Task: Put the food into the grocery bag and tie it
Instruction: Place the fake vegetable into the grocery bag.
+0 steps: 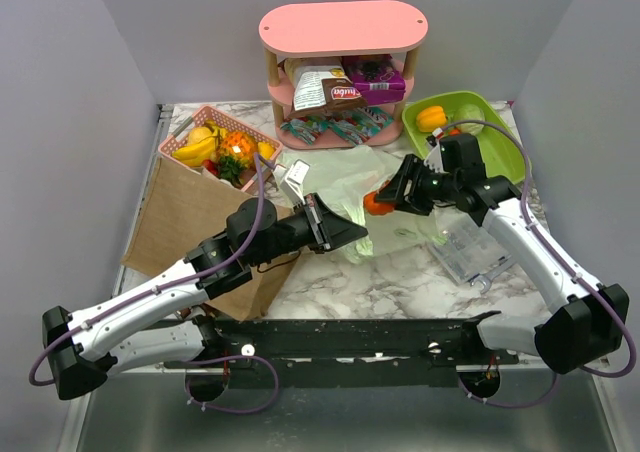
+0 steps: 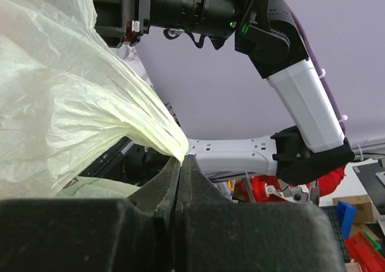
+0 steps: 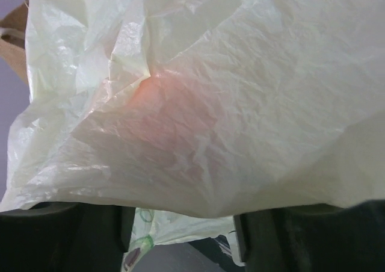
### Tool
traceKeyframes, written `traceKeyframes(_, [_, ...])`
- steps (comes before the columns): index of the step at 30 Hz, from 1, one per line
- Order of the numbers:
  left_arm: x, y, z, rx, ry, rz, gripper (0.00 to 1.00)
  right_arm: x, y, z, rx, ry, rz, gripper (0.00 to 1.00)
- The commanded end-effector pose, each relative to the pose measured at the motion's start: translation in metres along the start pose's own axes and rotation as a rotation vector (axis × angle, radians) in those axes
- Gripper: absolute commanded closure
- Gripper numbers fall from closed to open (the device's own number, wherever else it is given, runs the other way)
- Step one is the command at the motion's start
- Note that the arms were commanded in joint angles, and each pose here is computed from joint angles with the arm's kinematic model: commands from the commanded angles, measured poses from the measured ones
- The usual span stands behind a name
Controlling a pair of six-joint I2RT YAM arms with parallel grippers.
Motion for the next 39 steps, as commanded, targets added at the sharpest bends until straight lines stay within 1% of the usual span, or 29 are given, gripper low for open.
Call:
traceKeyframes(1, [-0.006, -0.001, -0.003, 0.017, -0.039, -0.001, 1.0, -0.012, 0.005, 0.001, 0.01, -0.06, -0.025, 0.31])
traceKeyframes(3, [-0.006, 0.0, -0.003, 0.015, -0.042, -0.003, 1.0, -0.012, 0.004, 0.001, 0.012, -0.058, -0.024, 0.18])
traceKeyframes(5, [-0.007, 0.0, -0.003, 0.014, -0.043, -0.003, 1.0, -0.012, 0.005, 0.001, 0.011, -0.058, -0.027, 0.12])
traceKeyframes(7, [-0.007, 0.001, -0.003, 0.011, -0.044, -0.004, 1.0, -0.012, 0.005, 0.001, 0.015, -0.058, -0.032, 0.09])
traceKeyframes(17, [-0.005, 0.007, -0.001, -0.007, -0.042, -0.02, 1.0, -0.014, 0.015, -0.015, -0.002, -0.054, -0.059, 0.09])
traceKeyframes(28, [-0.005, 0.017, 0.003, -0.039, -0.052, -0.029, 1.0, -0.019, 0.05, -0.068, -0.087, -0.055, -0.149, 0.08])
traceKeyframes(35, [-0.006, 0.022, 0.005, -0.052, -0.056, -0.034, 1.0, -0.032, 0.071, -0.097, -0.103, -0.136, -0.205, 0.08])
traceKeyframes(39, [-0.005, 0.026, 0.005, -0.062, -0.056, -0.04, 1.0, -0.042, 0.07, -0.099, -0.047, -0.192, -0.205, 0.08])
Point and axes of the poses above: each gripper's point midway between its finger pads, its own z axis out along the fingers, its own y axis along the line the jaws close on, x = y × z, the point moved 8 cm from there along -z, back along the fingers, and after that the axes turned 6 degrees about -z, right-handed, at the moved point
